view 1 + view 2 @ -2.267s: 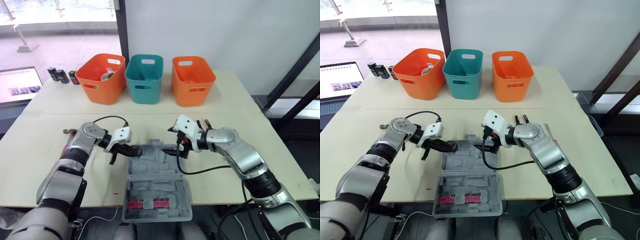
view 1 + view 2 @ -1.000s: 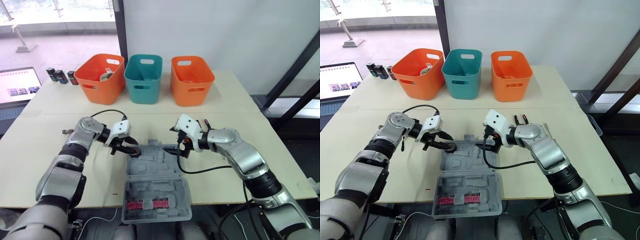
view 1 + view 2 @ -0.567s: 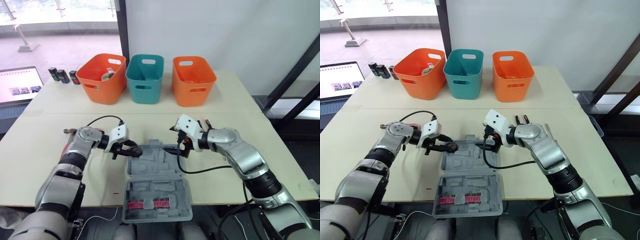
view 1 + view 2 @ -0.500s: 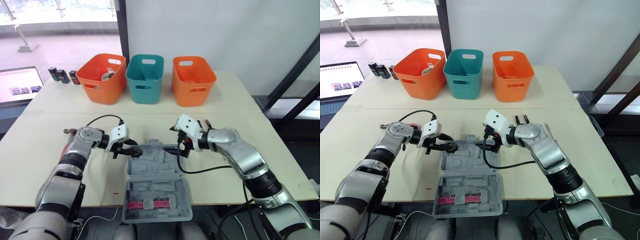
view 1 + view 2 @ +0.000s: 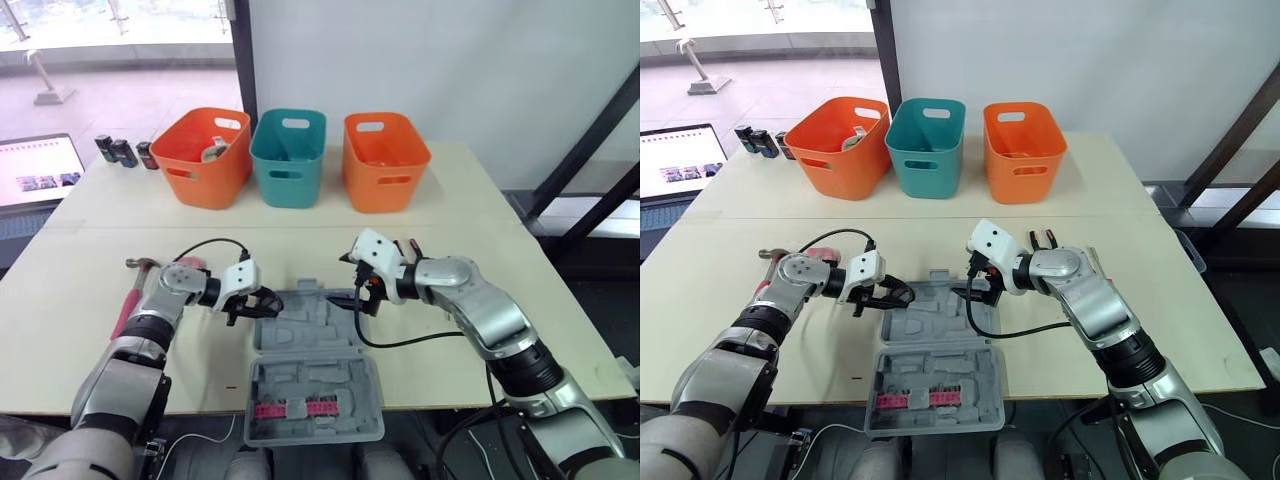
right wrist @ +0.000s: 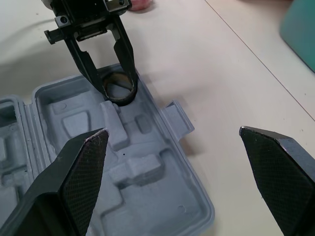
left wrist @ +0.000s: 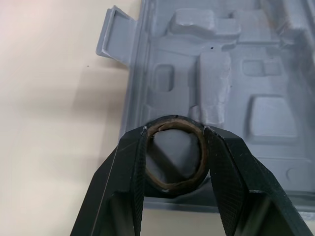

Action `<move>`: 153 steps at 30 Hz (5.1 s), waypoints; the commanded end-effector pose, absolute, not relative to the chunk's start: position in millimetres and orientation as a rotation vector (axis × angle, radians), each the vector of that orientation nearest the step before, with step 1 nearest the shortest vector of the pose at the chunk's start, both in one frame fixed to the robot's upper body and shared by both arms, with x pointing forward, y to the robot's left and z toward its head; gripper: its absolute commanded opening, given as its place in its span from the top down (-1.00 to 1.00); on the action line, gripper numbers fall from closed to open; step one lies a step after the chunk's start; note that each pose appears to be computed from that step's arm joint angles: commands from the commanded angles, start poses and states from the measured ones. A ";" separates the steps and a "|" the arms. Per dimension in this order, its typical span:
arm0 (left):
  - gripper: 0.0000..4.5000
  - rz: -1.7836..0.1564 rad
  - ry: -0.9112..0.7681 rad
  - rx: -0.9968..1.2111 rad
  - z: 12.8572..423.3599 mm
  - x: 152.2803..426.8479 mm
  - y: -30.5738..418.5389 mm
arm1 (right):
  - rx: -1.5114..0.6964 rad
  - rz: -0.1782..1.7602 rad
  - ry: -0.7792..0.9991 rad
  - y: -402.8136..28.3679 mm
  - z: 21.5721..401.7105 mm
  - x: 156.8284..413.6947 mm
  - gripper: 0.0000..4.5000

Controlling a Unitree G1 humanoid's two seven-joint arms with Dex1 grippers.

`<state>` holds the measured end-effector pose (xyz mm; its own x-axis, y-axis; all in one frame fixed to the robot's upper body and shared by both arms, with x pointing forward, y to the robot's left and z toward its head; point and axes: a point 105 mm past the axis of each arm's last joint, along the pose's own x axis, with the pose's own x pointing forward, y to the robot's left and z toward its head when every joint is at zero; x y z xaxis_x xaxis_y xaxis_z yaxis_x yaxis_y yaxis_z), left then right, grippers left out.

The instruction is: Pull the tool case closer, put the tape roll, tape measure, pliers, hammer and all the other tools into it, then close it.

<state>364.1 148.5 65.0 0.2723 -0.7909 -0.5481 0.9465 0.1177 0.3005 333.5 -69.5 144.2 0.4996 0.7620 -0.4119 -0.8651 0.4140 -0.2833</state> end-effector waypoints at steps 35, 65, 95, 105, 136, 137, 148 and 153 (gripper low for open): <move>-0.42 -0.664 0.429 0.331 137.7 276.7 355.7 | -0.343 0.612 0.232 -241.3 148.2 277.9 -1.00; -0.97 -0.267 0.233 0.088 86.5 258.3 338.7 | -0.169 0.804 0.115 -193.9 161.3 251.0 -1.00; -0.15 -0.039 0.267 -0.040 23.9 371.4 275.2 | -0.276 1.038 0.036 -117.4 179.5 292.9 -1.00; 0.99 -0.076 0.260 -0.040 23.5 375.6 264.7 | -0.292 1.004 0.045 -125.3 179.5 292.9 -1.00; 0.99 -0.633 0.438 0.198 11.5 185.4 239.7 | -0.337 0.934 0.117 -149.9 166.4 293.1 -1.00; 0.99 -0.631 0.439 0.200 11.6 186.2 241.0 | -0.338 0.932 0.118 -149.9 166.0 293.2 -1.00; 0.13 -0.645 0.399 0.175 26.0 192.2 246.8 | -0.338 0.923 0.121 -150.3 164.3 293.1 -1.00; -0.98 -0.698 0.345 0.154 57.1 197.7 251.5 | -0.336 0.918 0.119 -151.2 164.1 294.0 -1.00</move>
<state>194.9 251.7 37.5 0.7108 -0.5736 -0.4072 0.6318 0.7751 0.0111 292.5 -148.5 151.4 0.5857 0.7598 -0.2821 -0.8105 0.5529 -0.1935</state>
